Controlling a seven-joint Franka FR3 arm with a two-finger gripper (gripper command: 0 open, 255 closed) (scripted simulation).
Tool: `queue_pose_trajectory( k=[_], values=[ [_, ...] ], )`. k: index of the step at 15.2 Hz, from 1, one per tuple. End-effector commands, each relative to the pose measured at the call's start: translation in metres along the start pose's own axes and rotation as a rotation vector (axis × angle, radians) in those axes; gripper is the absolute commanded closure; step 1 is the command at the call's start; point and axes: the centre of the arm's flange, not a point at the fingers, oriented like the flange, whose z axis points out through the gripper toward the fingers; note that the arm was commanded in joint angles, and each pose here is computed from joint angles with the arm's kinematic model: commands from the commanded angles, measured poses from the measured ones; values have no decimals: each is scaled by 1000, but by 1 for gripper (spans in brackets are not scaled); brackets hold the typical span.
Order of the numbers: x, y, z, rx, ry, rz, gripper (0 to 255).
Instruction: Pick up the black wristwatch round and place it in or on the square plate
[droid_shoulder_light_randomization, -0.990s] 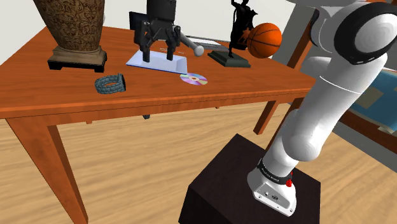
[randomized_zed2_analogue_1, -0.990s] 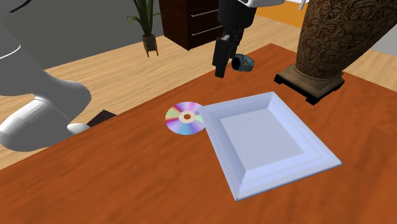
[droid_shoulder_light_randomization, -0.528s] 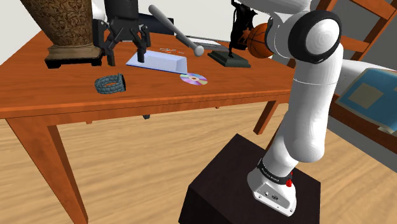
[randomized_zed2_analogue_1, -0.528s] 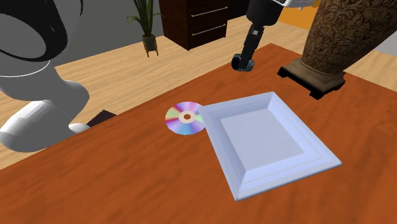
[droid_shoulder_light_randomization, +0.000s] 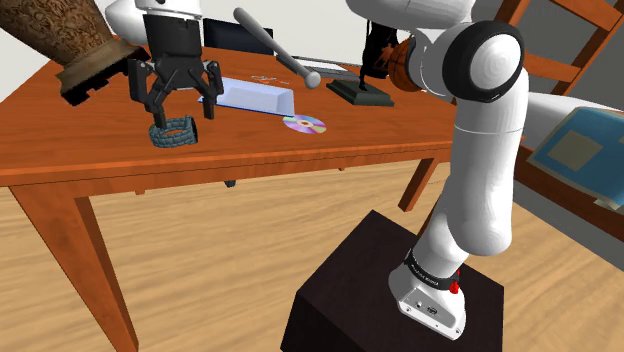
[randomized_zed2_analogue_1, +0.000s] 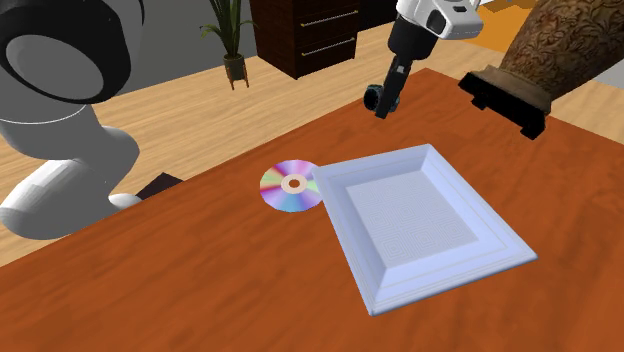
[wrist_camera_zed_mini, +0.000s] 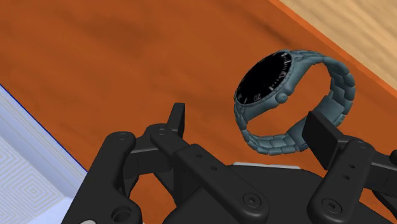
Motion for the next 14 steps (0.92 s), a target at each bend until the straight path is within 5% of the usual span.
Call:
queue_pose_trajectory(
  k=[1, 9, 10, 14],
  values=[
    [-1, 1, 8, 0, 0, 0, 0],
    [-1, 1, 8, 0, 0, 0, 0],
    [-1, 1, 8, 0, 0, 0, 255],
    [-1, 1, 8, 0, 0, 0, 255]
  ],
)
